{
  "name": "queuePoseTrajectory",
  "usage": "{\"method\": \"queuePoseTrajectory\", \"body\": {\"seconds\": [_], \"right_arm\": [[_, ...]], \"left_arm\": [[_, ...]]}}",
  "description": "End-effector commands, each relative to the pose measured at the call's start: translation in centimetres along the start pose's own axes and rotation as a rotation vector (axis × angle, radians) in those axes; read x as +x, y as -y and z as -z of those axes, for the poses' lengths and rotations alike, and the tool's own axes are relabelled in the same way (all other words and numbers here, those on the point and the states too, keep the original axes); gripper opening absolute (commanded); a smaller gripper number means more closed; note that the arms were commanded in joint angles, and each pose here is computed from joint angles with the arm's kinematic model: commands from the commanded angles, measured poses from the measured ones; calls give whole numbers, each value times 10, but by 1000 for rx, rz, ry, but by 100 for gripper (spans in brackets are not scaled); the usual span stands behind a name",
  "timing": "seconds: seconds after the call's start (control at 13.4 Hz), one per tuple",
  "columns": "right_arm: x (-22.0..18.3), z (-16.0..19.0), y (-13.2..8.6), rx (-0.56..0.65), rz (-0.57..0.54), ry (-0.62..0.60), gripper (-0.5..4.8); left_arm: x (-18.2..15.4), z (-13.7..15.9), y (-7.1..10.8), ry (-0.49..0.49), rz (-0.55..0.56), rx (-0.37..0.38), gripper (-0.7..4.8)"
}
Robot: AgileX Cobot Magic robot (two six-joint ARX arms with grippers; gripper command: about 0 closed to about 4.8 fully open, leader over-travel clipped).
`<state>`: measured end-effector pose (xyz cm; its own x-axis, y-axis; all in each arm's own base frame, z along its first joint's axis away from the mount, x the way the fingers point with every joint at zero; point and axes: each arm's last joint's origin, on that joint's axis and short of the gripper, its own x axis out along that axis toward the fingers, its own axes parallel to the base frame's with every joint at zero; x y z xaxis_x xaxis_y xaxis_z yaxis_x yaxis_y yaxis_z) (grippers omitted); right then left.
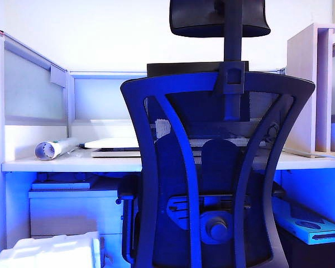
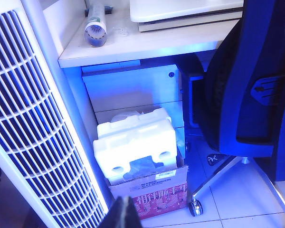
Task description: Pull out the black chair under the table.
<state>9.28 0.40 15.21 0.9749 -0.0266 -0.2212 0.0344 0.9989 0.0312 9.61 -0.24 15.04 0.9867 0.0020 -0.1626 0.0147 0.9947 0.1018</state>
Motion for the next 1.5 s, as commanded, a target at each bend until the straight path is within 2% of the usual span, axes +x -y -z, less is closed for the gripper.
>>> {"method": "queuePoseTrajectory", "body": {"seconds": [0.07,0.67,0.9,1.05,1.12,1.35,1.42,1.5], "right_arm": [[0,0,0,-3,7,5,-1],[0,1,0,-4,7,-3,0],[0,1,0,-4,7,-3,0],[0,1,0,-4,7,-3,0],[0,1,0,-4,7,-3,0],[0,1,0,-3,6,-2,0],[0,-2,-1,-1,-37,20,0],[0,-5,-3,0,-90,49,0]], "left_arm": [[0,2,0,-21,1,0,-4],[0,2,0,-19,2,0,-4],[0,0,2,10,87,-1,-4],[0,-6,4,75,152,2,-4],[-1,-12,6,142,226,8,-4],[-4,-21,9,246,371,30,-4],[-6,-26,10,309,439,49,-4],[-7,-28,10,330,439,54,-4]]}}
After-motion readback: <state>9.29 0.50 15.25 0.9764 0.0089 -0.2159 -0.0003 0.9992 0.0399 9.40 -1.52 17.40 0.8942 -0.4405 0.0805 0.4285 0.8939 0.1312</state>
